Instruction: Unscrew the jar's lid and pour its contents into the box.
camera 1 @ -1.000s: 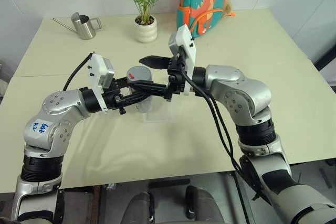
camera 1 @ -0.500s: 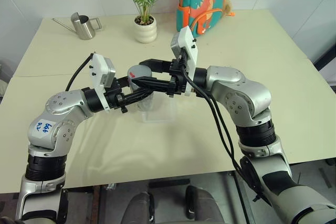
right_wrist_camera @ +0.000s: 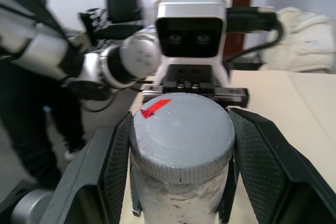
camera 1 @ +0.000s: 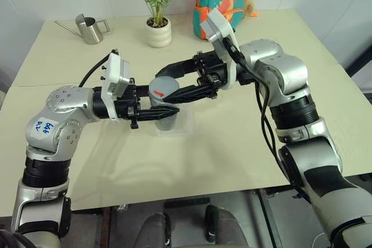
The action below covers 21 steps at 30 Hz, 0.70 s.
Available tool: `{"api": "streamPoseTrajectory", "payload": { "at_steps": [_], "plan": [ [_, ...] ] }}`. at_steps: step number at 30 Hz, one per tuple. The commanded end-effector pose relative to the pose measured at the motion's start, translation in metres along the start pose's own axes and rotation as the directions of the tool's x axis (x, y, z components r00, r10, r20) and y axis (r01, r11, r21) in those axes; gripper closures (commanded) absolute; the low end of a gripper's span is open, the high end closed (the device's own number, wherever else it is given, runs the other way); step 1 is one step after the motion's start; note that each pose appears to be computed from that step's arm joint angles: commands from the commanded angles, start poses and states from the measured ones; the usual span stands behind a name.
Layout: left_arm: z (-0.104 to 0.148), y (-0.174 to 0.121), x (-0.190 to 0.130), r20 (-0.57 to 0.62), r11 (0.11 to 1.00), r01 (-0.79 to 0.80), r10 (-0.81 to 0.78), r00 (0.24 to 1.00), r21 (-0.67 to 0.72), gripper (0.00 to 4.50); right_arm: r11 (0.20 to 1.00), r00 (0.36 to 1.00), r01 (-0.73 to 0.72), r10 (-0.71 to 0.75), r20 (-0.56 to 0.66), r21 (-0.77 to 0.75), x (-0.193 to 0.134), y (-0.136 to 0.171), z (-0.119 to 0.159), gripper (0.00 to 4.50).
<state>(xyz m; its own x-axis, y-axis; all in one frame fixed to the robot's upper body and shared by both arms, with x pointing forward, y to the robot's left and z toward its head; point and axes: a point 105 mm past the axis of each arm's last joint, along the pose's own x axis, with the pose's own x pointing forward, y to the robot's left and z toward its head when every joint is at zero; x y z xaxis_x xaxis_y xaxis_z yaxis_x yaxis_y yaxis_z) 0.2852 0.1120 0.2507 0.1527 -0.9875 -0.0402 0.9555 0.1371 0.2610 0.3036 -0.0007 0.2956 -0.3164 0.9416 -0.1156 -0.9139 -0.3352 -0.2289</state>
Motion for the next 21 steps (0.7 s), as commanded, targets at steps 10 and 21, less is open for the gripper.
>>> {"api": "streamPoseTrajectory", "payload": {
  "at_steps": [10,21],
  "plan": [
    [0.003,0.017,-0.02,0.051,0.981,-0.19,0.188,0.981,0.029,2.51,0.988,0.992,0.107,-0.098,0.08,-0.113,-0.019,-0.004,0.025,0.03],
    [-0.001,0.017,-0.01,0.065,0.982,-0.191,0.19,0.98,0.0,2.51,0.969,0.969,0.223,-0.208,0.13,-0.108,0.024,-0.01,0.016,0.03]
  ]
}}
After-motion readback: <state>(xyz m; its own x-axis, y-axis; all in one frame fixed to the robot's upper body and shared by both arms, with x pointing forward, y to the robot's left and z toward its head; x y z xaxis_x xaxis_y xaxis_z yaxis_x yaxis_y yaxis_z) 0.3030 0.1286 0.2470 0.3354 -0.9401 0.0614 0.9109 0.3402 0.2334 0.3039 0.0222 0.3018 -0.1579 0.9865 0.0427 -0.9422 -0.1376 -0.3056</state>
